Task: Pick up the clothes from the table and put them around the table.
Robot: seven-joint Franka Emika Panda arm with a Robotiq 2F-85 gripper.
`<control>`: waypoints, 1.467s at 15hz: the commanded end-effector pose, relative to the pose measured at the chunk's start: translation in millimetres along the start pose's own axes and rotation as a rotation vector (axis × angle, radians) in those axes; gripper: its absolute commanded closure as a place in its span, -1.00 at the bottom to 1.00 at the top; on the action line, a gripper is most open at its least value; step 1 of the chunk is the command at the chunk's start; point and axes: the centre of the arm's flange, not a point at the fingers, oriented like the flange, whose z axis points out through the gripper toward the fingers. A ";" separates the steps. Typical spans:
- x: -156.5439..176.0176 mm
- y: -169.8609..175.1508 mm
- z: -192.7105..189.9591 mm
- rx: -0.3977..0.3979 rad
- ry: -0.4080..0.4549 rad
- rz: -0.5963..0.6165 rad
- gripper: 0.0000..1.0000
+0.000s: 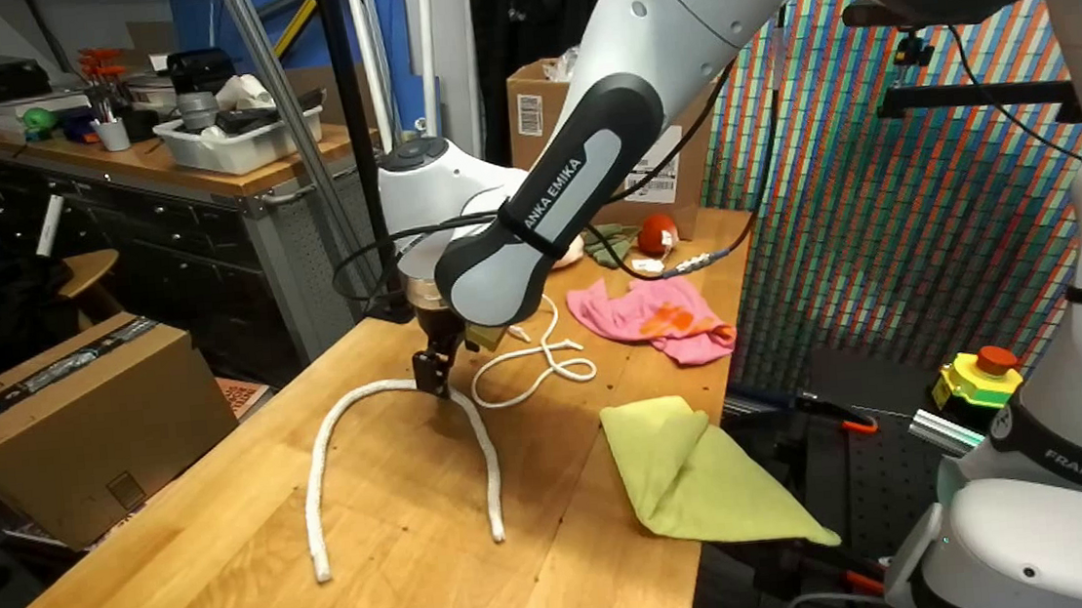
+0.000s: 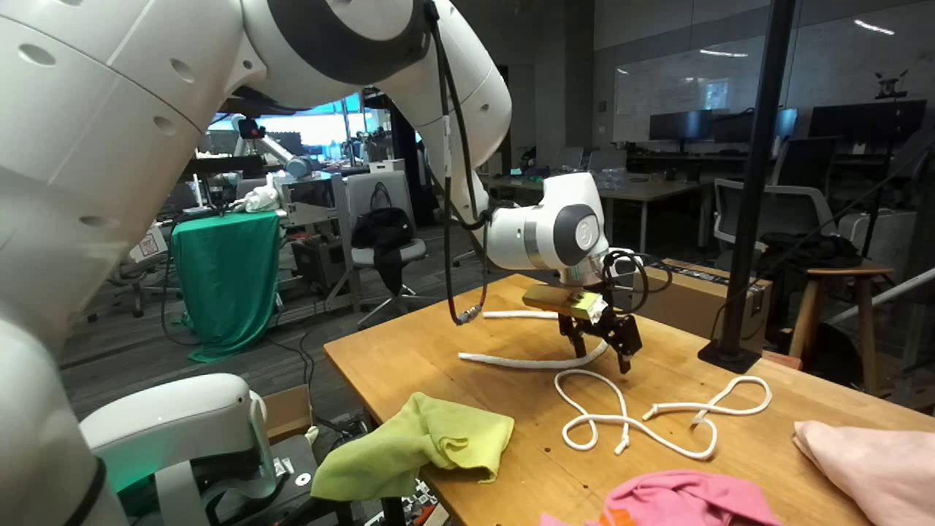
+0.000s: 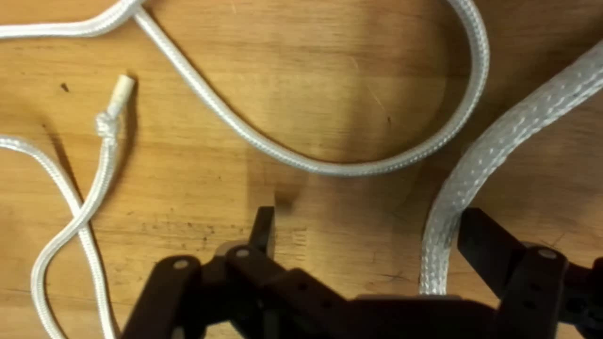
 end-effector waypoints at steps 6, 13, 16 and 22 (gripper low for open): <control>-27.4 -18.6 -46.4 -0.023 -0.021 -0.058 -1.00; -69.9 18.9 -91.9 -0.139 -0.154 -0.070 -1.00; -93.5 42.7 -118.5 -0.198 -0.152 -0.087 -1.00; -146.0 95.6 -158.5 -0.212 -0.194 -0.079 -1.00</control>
